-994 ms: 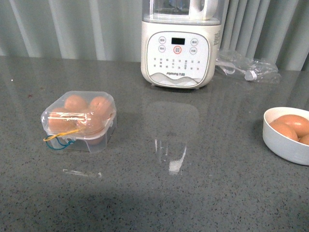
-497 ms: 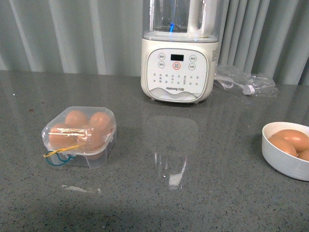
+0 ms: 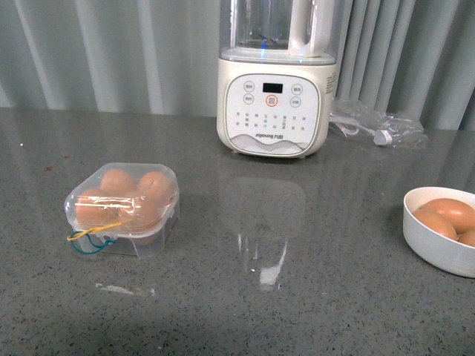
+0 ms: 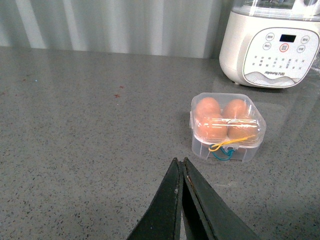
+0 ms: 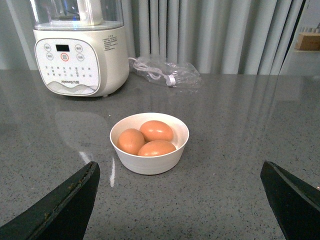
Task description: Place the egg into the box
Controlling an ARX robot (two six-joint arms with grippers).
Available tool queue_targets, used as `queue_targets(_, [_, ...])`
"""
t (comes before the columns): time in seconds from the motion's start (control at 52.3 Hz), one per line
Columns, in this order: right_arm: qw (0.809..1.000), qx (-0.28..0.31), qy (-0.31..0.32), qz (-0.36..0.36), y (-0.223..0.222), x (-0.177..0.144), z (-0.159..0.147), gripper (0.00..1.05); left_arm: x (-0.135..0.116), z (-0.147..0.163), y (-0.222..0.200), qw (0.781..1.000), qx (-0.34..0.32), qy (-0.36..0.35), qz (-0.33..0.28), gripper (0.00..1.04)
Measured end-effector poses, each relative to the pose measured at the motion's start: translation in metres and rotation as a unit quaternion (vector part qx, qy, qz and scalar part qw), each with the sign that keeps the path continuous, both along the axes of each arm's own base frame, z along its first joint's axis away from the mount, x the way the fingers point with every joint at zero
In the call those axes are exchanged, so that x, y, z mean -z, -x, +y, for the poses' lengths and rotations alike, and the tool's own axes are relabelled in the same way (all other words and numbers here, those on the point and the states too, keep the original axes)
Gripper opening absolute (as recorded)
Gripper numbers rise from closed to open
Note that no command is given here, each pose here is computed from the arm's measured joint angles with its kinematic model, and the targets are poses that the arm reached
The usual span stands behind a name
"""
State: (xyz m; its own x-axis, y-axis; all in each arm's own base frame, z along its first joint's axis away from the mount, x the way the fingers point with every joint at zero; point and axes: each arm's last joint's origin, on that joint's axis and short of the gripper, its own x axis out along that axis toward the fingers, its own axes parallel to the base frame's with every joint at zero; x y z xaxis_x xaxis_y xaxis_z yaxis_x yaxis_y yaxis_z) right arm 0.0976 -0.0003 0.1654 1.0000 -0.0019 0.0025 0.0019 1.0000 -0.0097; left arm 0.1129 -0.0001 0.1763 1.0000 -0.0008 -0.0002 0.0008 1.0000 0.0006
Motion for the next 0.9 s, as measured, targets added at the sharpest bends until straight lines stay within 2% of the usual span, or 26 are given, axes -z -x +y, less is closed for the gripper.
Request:
queue_targets(0.229, [1.0, 0.0, 0.0, 0.0, 0.0, 0.0, 0.0, 0.97, 0.0, 0.0, 0.004, 1.0, 0.0, 0.001, -0.017, 0.04])
queue_targets(0.42, [1.0, 0.0, 0.0, 0.0, 0.0, 0.0, 0.0, 0.97, 0.005, 0.0, 0.012, 1.0, 0.0, 0.001, 0.002, 0.04])
queue_targets(0.535, [1.0, 0.0, 0.0, 0.0, 0.0, 0.0, 0.0, 0.97, 0.003, 0.0, 0.017, 1.0, 0.0, 0.001, -0.015, 0.04])
queue_targets(0.86, [1.0, 0.0, 0.0, 0.0, 0.0, 0.0, 0.0, 0.97, 0.003, 0.0, 0.017, 1.0, 0.0, 0.001, -0.013, 0.04])
queue_targets(0.898, [1.0, 0.0, 0.0, 0.0, 0.0, 0.0, 0.0, 0.97, 0.003, 0.0, 0.017, 1.0, 0.0, 0.001, -0.013, 0.07])
